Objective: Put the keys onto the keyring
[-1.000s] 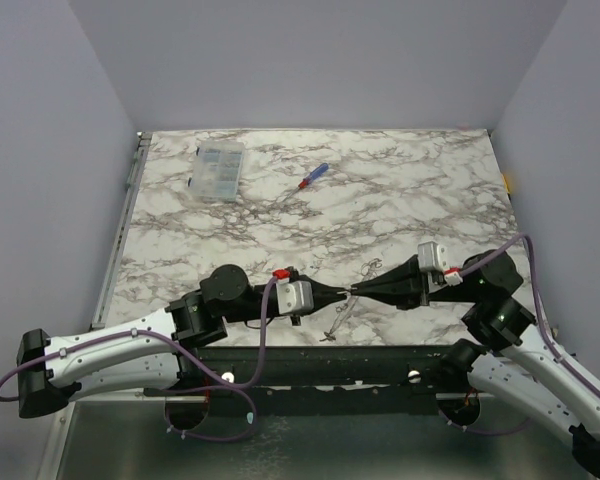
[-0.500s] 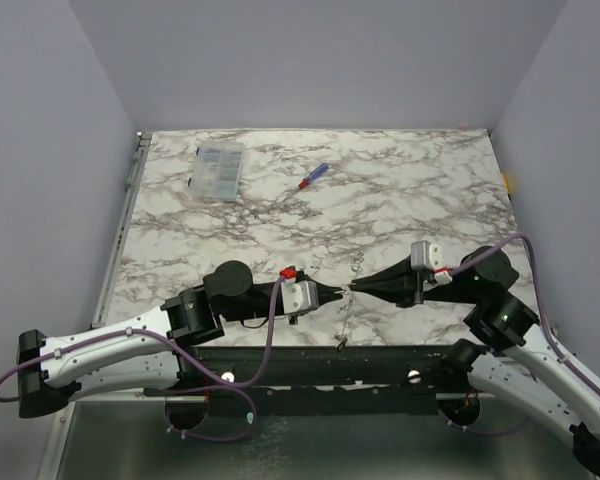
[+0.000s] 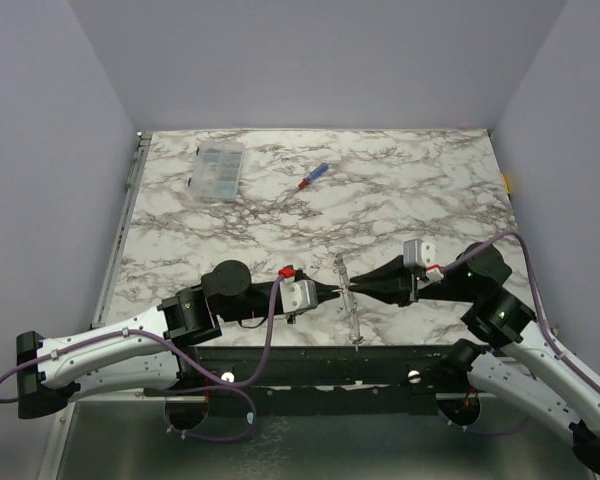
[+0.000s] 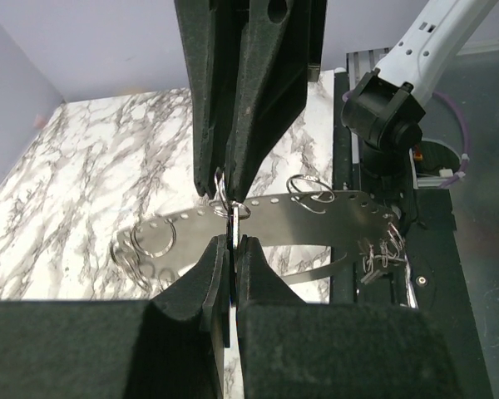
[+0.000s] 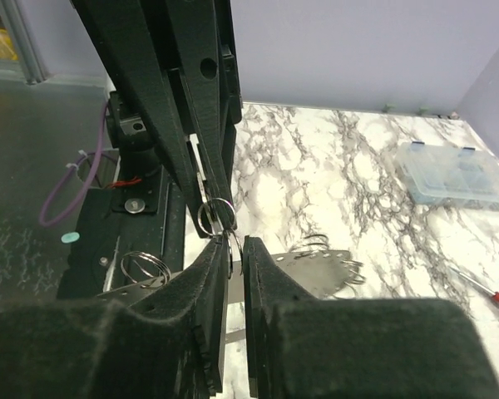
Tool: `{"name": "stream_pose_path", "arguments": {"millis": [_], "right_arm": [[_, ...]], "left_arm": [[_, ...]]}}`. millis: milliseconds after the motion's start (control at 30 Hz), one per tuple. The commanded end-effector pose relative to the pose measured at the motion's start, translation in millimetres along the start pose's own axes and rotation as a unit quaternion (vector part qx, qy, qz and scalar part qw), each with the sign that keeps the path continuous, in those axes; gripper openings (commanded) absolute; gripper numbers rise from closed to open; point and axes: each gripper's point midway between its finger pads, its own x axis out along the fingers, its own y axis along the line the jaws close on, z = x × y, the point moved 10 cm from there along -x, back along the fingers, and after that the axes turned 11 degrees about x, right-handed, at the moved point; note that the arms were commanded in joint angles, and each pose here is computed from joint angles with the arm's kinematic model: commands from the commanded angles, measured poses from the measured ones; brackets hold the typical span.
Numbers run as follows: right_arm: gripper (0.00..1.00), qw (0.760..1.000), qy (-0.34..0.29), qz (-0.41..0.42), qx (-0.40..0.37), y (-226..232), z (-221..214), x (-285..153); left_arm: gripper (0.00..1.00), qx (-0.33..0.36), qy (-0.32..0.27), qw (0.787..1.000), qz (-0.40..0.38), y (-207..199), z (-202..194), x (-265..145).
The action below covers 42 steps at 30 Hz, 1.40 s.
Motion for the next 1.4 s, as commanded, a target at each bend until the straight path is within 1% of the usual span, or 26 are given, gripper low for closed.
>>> {"name": "stream_pose_path", "arguments": {"millis": [0, 133, 200, 567, 667, 700, 800, 933, 1067, 1167, 1233, 1367], "right_arm": [[0.23, 1.0, -0.01, -0.012, -0.016, -1.2, 12.1, -1.9], [0.38, 1.0, -0.011, -0.01, -0.016, 0.0, 12.0, -2.6], [0.44, 1.0, -0.012, -0.012, -0.016, 0.6, 11.5, -3.6], [0.56, 0.999, -0.009, -0.042, -0.01, 2.9, 7.3, -11.6], [0.61, 0.997, -0.009, -0.072, -0.006, 0.1, 5.8, -14.0], [0.65, 0.997, -0.009, -0.082, -0.005, -1.4, 4.4, -14.5], [0.7, 0.994, -0.006, -0.105, 0.003, -5.0, 0.4, -14.8], [0.76, 0.992, 0.005, -0.125, 0.026, -9.7, -9.0, -12.5], [0.79, 0.983, 0.012, -0.176, 0.041, -16.2, -16.6, -15.4], [0.8, 0.974, 0.017, -0.224, 0.045, -21.9, -21.3, -19.5], [0.8, 0.966, 0.02, -0.254, 0.046, -25.9, -23.3, -22.1], [0.8, 0.955, 0.028, -0.291, 0.05, -30.2, -27.2, -26.0]], "left_arm": [[0.0, 0.014, -0.018, 1.0, 0.016, 7.9, 16.7, -5.0], [0.0, 0.02, 0.001, 0.999, 0.045, 13.8, 16.8, -6.9], [0.0, 0.022, 0.008, 0.998, 0.061, 16.7, 16.7, -7.8], [0.0, 0.024, 0.062, 0.993, 0.096, 22.9, 5.6, -2.7], [0.0, 0.022, 0.082, 0.99, 0.111, 24.9, -0.1, 1.6], [0.0, 0.02, 0.09, 0.989, 0.115, 25.3, -3.2, 4.1], [0.0, 0.017, 0.115, 0.986, 0.123, 25.9, -11.9, 12.9], [0.0, 0.026, 0.13, 0.983, 0.125, 28.0, -16.7, 21.3], [0.0, 0.03, 0.151, 0.978, 0.142, 29.8, -24.4, 25.6], [0.0, 0.031, 0.177, 0.971, 0.155, 30.4, -34.6, 29.8], [0.0, 0.031, 0.183, 0.969, 0.164, 32.8, -39.7, 35.9], [0.0, 0.027, 0.202, 0.965, 0.164, 39.1, -54.4, 47.0]]}}
